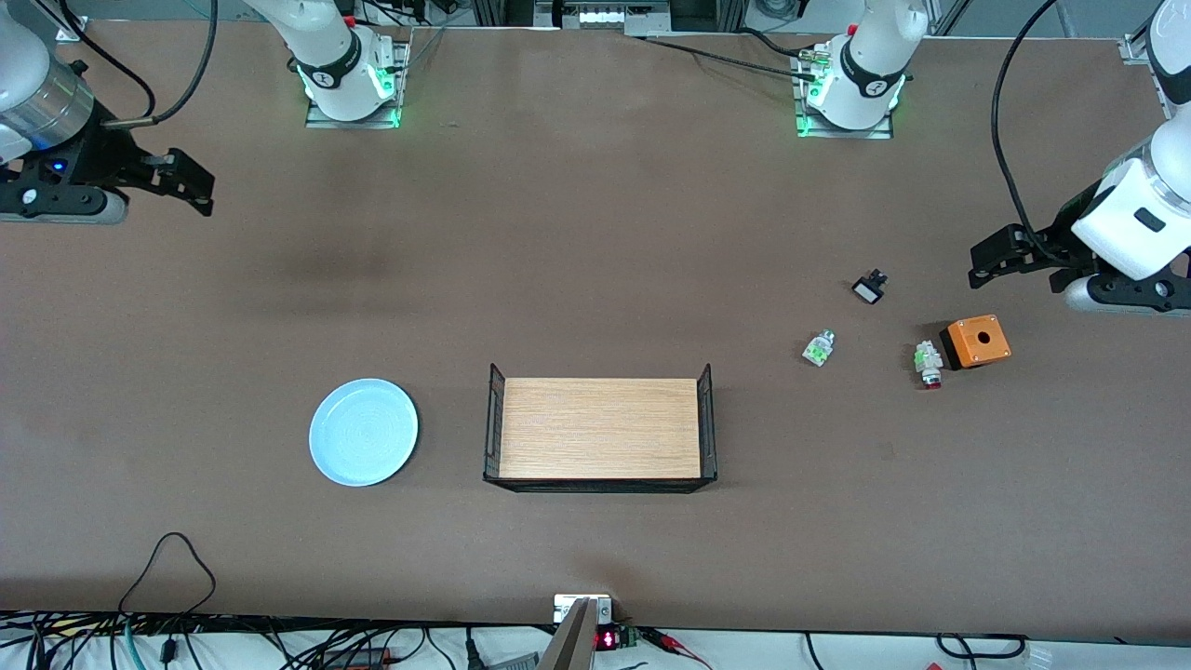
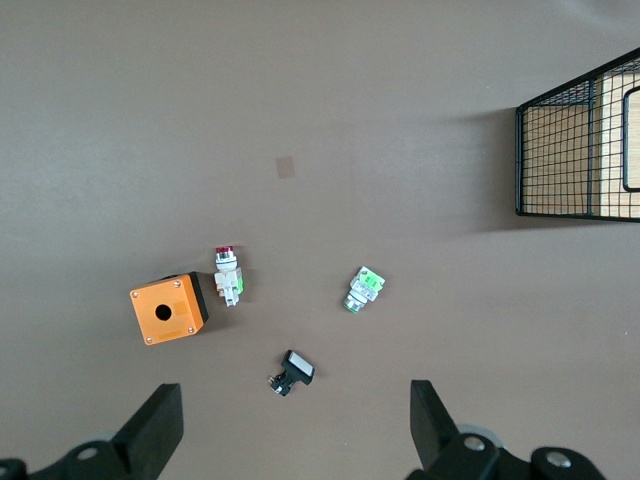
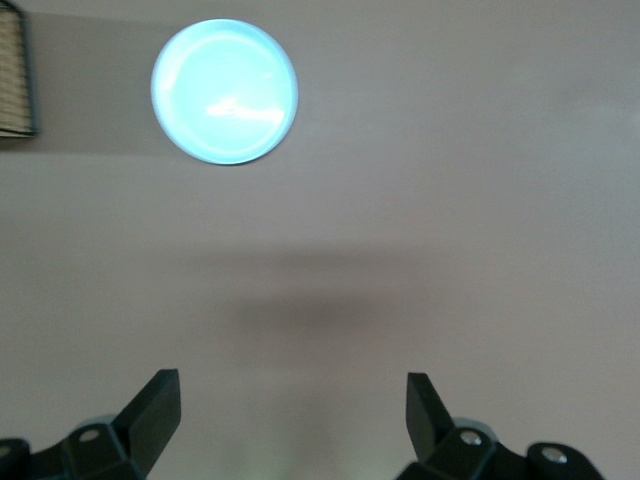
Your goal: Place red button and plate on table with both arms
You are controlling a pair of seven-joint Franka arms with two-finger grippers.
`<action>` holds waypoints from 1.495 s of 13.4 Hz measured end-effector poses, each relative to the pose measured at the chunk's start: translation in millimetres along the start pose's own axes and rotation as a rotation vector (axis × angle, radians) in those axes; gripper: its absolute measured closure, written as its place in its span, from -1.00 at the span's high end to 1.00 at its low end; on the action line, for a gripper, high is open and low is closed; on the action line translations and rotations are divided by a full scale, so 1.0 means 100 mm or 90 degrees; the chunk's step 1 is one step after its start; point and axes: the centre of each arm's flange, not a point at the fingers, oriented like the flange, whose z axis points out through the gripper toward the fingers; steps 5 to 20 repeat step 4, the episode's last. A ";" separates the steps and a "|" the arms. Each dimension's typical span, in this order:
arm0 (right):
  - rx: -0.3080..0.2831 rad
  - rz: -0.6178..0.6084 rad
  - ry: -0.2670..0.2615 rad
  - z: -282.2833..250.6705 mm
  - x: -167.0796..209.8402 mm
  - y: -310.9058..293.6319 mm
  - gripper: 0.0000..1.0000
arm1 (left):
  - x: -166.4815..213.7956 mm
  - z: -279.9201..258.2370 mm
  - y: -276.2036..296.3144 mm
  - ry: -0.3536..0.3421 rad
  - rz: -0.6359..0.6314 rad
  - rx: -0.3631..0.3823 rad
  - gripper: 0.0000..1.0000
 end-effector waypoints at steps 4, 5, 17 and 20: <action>0.051 0.062 -0.009 0.02 0.02 0.41 1.00 | 0.00 0.00 -0.01 0.000 -0.001 0.000 1.00; 0.051 0.062 -0.009 0.02 0.02 0.41 1.00 | 0.00 0.00 -0.01 0.000 -0.001 0.000 1.00; 0.051 0.062 -0.009 0.02 0.02 0.41 1.00 | 0.00 0.00 -0.01 0.000 -0.001 0.000 1.00; 0.051 0.062 -0.009 0.02 0.02 0.41 1.00 | 0.00 0.00 -0.01 0.000 -0.001 0.000 1.00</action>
